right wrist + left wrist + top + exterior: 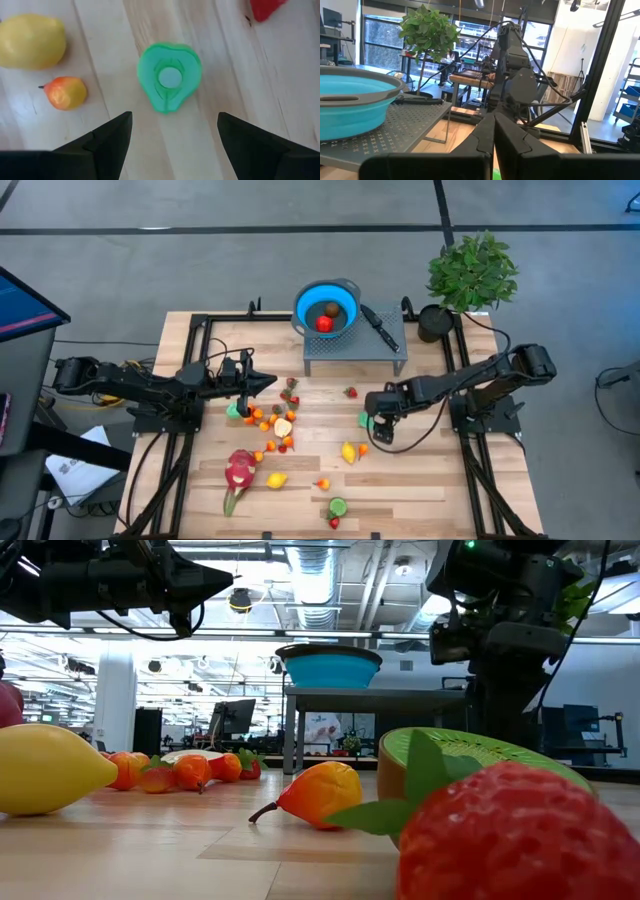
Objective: Pick & Place Fruit
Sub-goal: Put the right green pear into the strainer bowl
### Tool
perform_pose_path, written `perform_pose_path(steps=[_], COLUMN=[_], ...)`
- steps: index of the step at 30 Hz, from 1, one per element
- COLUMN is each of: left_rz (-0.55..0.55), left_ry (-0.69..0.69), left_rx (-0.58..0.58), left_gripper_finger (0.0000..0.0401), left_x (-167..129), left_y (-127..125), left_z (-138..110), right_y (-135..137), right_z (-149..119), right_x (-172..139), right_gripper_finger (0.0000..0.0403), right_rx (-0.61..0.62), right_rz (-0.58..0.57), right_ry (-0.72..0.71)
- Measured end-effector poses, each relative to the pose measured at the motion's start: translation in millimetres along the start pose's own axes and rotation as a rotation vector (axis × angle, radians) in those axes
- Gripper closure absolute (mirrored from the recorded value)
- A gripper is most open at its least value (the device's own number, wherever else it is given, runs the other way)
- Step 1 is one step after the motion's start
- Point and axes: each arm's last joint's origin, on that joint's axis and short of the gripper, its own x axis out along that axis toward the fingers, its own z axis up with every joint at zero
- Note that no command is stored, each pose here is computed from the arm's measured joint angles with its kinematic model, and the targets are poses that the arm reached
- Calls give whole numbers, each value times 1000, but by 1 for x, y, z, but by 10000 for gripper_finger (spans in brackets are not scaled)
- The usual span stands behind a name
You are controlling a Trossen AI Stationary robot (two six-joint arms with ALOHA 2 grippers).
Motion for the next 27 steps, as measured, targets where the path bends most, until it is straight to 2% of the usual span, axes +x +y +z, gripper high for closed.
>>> perform_pose_path(steps=[5, 17, 27], left_rz=[-4, 0, 8], left_ry=[1, 17, 37], left_rx=[0, 2, 3], left_gripper_finger=[400, 400, 400], left_x=[0, -3, -6], left_y=[0, 1, 2], left_z=[0, -5, -11], right_y=[4, 7, 7], right_z=[1, 4, 13], right_x=[4, 42, 46], right_gripper_finger=[117, 117, 117], right_rx=[-32, -38, -58], right_rz=[-3, -57, -35], right_ry=[-9, 15, -36])
